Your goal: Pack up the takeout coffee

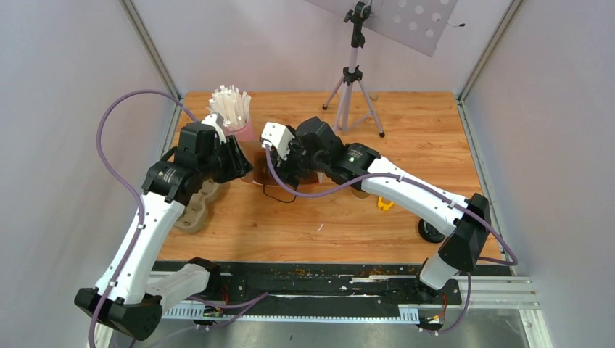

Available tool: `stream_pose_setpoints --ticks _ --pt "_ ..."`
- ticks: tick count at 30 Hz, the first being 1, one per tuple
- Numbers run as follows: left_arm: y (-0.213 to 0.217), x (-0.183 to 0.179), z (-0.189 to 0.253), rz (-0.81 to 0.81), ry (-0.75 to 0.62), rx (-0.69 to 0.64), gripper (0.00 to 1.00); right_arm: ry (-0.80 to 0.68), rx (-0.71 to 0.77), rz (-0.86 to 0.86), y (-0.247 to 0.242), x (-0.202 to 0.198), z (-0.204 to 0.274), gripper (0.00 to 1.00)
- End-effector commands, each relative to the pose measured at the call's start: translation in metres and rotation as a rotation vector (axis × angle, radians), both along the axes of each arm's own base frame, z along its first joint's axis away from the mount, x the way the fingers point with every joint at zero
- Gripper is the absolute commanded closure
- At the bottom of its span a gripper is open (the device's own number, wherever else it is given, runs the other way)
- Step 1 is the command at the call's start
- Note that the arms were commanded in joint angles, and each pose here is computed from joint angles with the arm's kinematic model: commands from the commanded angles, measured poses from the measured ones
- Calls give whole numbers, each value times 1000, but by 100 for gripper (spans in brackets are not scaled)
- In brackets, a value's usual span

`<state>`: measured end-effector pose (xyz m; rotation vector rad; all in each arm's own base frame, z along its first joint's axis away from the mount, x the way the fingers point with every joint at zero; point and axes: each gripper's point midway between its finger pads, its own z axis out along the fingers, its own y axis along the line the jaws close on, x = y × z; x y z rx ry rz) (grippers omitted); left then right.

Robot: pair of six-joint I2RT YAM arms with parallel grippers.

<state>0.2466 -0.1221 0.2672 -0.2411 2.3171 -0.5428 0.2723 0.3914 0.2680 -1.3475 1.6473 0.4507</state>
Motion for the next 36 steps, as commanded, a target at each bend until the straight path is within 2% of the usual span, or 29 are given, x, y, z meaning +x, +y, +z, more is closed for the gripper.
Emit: stream_pose_setpoints --ticks 1,6,11,15,27,31,36 --pt "6 11 0 4 -41 46 52 -59 65 15 15 2 28 27" --pt "6 23 3 43 -43 39 56 -56 48 83 8 -15 26 27" --pt "5 28 33 39 -110 24 46 -74 28 92 -7 -22 23 27" --pt "13 19 53 53 -128 45 45 -79 22 90 -7 -21 20 27" --pt "48 21 16 90 -93 272 55 -93 13 84 -11 -20 20 27" --pt "43 37 12 67 -121 272 53 -92 19 95 -12 -23 24 27" --pt "36 51 9 28 -138 270 60 -92 -5 88 -19 -25 19 27"
